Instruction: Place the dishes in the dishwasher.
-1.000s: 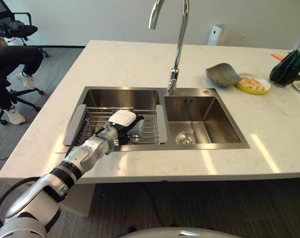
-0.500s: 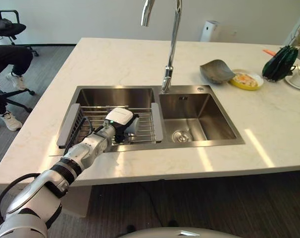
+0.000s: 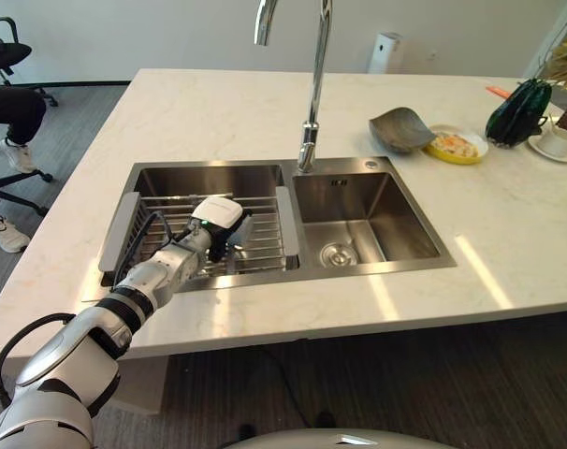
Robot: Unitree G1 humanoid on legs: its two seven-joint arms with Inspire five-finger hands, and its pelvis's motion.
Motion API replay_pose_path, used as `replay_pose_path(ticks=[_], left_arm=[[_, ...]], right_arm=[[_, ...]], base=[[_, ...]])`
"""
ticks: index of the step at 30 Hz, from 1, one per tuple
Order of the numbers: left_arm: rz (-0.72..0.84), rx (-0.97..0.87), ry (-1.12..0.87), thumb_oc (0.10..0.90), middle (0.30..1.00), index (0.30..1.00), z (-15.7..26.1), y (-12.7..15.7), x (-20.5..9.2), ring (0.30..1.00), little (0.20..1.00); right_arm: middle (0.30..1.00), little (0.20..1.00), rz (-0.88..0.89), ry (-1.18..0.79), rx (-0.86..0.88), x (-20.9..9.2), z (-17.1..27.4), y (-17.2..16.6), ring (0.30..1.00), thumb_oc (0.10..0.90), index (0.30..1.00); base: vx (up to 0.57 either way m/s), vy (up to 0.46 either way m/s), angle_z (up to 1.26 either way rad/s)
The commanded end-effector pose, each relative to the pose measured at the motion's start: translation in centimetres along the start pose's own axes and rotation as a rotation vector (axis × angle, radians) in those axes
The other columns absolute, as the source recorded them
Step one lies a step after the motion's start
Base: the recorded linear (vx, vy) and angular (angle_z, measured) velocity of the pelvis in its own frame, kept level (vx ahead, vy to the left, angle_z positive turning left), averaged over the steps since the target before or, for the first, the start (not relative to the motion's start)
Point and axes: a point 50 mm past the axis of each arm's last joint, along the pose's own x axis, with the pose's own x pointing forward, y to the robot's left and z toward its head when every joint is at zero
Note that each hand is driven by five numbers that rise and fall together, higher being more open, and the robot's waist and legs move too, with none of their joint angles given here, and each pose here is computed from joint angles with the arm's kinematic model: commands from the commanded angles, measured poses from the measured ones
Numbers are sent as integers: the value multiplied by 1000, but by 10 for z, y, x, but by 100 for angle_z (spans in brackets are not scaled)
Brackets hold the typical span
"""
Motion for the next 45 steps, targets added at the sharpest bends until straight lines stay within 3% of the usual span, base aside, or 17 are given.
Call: replay_pose_path(ticks=[1, 2, 3, 18, 24, 25, 27, 28, 29, 36, 37, 38, 43, 45], left_arm=[[174, 150, 182, 800, 900, 900, -46, 78, 14, 900, 900], [167, 145, 193, 800, 900, 900, -49, 77, 13, 900, 900], [152, 143, 197, 402, 302, 302, -50, 75, 13, 302, 302], [-20, 80, 134, 400, 300, 300, -33, 48, 20, 300, 300], [149, -8, 88, 400, 300, 300, -32, 69, 14, 300, 300], [253, -137, 100, 400, 300, 300, -40, 75, 4, 300, 300], [306, -222, 103, 400, 300, 300, -42, 77, 0, 300, 300], [439, -439, 84, 400, 300, 300, -42, 83, -12, 300, 300], [438, -441, 86, 400, 300, 300, -43, 82, -13, 300, 300], [850, -1060, -65, 400, 300, 300, -41, 110, -54, 300, 300], [945, -1229, -121, 400, 300, 300, -43, 114, -66, 300, 300], [945, -1231, -119, 400, 300, 300, -44, 113, -66, 300, 300], [1137, -1700, -276, 400, 300, 300, -45, 100, -95, 300, 300], [1143, -1742, -288, 400, 300, 300, -44, 98, -97, 300, 300]], right_arm=[[900, 900, -25, -69, -28, 0, 28, -8, 900, 800, 900], [900, 900, -27, -68, -26, 0, 28, -8, 900, 800, 900], [900, 900, -28, -66, -25, 0, 27, -8, 900, 800, 900], [900, 900, -48, -25, -56, 0, 22, -12, 900, 800, 900], [900, 900, -35, -35, -43, 0, 20, -11, 900, 800, 900], [900, 900, -27, -40, -26, 0, 18, -8, 900, 800, 900], [900, 900, -25, -39, -25, 0, 16, -8, 900, 800, 900], [900, 900, -23, -34, -30, 0, 11, -5, 900, 800, 900], [900, 900, -24, -33, -33, 0, 11, -6, 900, 800, 900], [900, 900, 9, -7, -109, 2, 4, 5, 900, 800, 900], [900, 900, 20, -9, -141, 2, 6, 7, 900, 800, 900], [900, 900, 19, -9, -143, 2, 6, 7, 900, 800, 900], [900, 900, 53, -48, -323, 4, 27, 17, 900, 800, 900], [900, 900, 50, -61, -352, 3, 32, 16, 900, 800, 900]], base=[[0, 0, 0], [0, 13, -4], [0, 13, -4], [0, 1, 0], [0, 0, 0], [0, 0, 0], [10, -22, -1], [20, -44, -3], [20, -59, -6], [31, -86, 12], [28, -103, 29], [15, -125, 30], [-27, -140, 29], [-70, -82, 47]])
